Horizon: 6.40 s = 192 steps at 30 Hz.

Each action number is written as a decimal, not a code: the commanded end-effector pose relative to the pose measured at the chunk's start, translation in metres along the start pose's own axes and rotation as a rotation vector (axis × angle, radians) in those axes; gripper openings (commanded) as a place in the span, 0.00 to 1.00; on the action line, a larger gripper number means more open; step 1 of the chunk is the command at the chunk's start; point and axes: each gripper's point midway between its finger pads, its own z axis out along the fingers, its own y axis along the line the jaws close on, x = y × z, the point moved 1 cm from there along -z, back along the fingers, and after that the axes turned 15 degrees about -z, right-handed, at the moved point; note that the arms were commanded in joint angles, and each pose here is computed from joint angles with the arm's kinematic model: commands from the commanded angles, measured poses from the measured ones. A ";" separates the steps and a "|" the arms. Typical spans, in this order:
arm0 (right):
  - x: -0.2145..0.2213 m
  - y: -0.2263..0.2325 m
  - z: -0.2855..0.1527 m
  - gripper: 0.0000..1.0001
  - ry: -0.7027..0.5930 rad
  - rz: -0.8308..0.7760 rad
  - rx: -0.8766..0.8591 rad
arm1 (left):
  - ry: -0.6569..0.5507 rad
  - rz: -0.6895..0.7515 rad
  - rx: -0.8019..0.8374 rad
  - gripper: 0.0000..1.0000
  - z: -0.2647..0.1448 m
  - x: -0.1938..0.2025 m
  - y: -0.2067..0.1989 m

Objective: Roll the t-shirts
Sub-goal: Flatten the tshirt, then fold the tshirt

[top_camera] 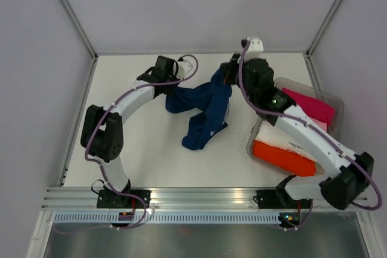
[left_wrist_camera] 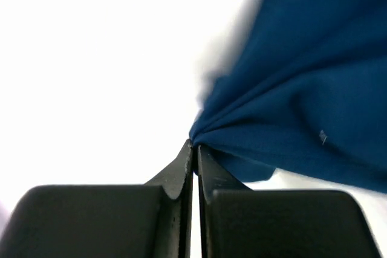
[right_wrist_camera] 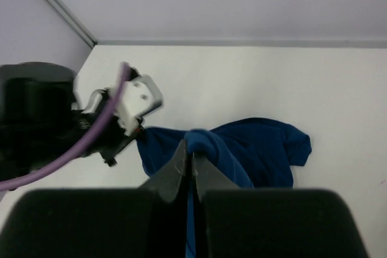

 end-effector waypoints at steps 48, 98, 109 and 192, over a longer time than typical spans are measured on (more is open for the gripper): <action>0.154 -0.011 -0.013 0.00 0.223 0.217 -0.125 | 0.290 0.165 -0.020 0.82 -0.073 0.197 0.098; -0.172 -0.051 0.058 0.00 -0.226 0.044 -0.008 | -0.432 -0.182 -0.328 0.02 -0.264 -0.073 0.149; -0.361 -0.080 0.011 0.00 -0.778 0.132 0.009 | -0.863 -0.354 -0.833 0.02 -0.401 -0.184 0.253; 0.237 -0.049 0.078 0.00 0.488 0.116 0.017 | 0.338 -0.074 -0.453 0.09 -0.084 0.224 0.175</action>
